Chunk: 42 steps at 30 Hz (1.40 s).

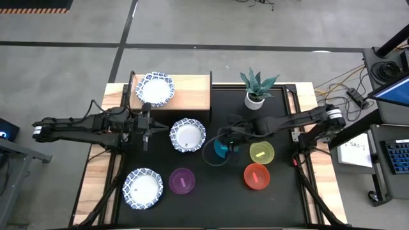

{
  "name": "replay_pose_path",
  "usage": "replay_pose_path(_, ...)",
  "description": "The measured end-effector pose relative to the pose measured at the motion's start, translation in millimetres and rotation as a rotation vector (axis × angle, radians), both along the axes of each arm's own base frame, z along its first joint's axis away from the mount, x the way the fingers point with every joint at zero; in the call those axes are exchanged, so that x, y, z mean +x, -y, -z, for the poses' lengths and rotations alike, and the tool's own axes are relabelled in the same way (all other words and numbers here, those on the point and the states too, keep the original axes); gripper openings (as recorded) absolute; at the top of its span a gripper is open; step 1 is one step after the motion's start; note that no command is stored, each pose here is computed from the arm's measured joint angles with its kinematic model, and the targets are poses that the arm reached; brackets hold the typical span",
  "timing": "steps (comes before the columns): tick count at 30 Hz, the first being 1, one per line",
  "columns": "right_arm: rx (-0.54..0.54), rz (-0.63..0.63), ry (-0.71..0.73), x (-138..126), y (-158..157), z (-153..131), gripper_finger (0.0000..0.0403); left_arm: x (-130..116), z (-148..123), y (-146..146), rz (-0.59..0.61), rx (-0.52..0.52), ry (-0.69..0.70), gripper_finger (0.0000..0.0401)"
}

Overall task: Place and stack bowls onto a shelf
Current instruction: Put the small blue bowl on the shelf

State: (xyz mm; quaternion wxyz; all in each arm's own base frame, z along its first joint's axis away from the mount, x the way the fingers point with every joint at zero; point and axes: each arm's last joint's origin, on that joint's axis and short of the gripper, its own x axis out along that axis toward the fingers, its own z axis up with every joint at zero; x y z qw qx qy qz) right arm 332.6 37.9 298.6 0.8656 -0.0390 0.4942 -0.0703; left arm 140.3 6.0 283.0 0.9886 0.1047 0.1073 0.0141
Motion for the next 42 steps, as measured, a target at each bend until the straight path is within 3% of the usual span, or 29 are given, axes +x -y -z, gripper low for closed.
replay_pose_path(9, 0.041, 0.069, -0.094, 13, 12, 24, 0.0024, -9, -11, 0, 0.0, 0.002, 0.006, 0.0)
replay_pose_path(13, 0.089, 0.105, -0.128, 19, 23, 34, 0.0056, -14, -12, 1, -0.003, -0.012, 0.014, 0.0)
replay_pose_path(27, 0.045, 0.1, -0.248, 34, 45, 72, 0.0184, -20, -12, 1, -0.006, -0.023, 0.011, 0.0)
replay_pose_path(42, 0.01, 0.028, -0.3, 41, 50, 90, 0.0194, -20, -11, 1, -0.006, -0.024, 0.004, 0.0)
